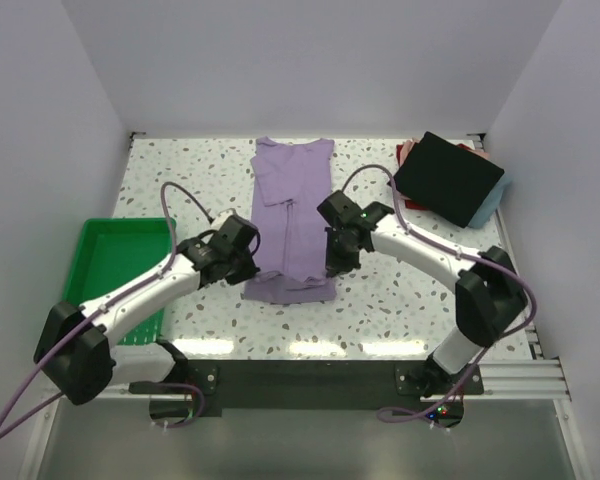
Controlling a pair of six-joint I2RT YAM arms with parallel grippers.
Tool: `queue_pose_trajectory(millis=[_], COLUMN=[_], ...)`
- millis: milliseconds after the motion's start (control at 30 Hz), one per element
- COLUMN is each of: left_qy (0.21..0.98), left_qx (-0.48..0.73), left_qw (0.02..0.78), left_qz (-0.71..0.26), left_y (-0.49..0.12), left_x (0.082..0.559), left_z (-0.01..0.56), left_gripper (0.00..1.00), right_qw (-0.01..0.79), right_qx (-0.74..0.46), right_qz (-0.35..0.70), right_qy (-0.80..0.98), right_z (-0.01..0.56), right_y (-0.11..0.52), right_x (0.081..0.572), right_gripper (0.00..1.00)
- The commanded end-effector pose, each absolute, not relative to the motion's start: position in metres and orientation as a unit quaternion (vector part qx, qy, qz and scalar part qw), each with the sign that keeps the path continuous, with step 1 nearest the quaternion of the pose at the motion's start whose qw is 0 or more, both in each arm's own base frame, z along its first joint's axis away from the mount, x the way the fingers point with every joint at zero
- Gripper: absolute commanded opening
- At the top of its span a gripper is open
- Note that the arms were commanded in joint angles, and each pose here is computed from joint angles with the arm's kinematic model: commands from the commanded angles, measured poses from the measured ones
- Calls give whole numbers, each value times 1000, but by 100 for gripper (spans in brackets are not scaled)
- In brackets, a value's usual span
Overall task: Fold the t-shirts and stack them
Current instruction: Fold the tshirt
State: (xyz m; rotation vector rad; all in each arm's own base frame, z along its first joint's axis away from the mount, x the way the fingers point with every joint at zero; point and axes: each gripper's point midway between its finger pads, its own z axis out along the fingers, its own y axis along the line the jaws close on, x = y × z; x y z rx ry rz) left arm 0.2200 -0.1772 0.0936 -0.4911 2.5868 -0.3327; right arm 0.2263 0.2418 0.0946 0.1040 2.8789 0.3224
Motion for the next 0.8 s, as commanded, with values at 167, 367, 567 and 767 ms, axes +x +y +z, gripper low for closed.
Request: queue_pose_trajectory(millis=[167, 367, 567, 767], left_qy=[934, 926, 922, 915], left_qx=[-123, -138, -136, -136], left_qw=[307, 323, 329, 336], left_qz=[-134, -140, -155, -176], left_y=[-187, -168, -163, -152], left_x=[320, 378, 420, 453], left_z=[120, 120, 115, 110], left_gripper=[0, 0, 0, 0], right_qw=[135, 140, 147, 156], right_qx=[29, 54, 75, 100], right_qz=[98, 98, 97, 102], right_qy=[985, 984, 981, 977], right_z=[100, 94, 91, 89], right_y=[251, 255, 255, 249], right_x=[310, 359, 393, 421], right_gripper=[0, 0, 0, 0])
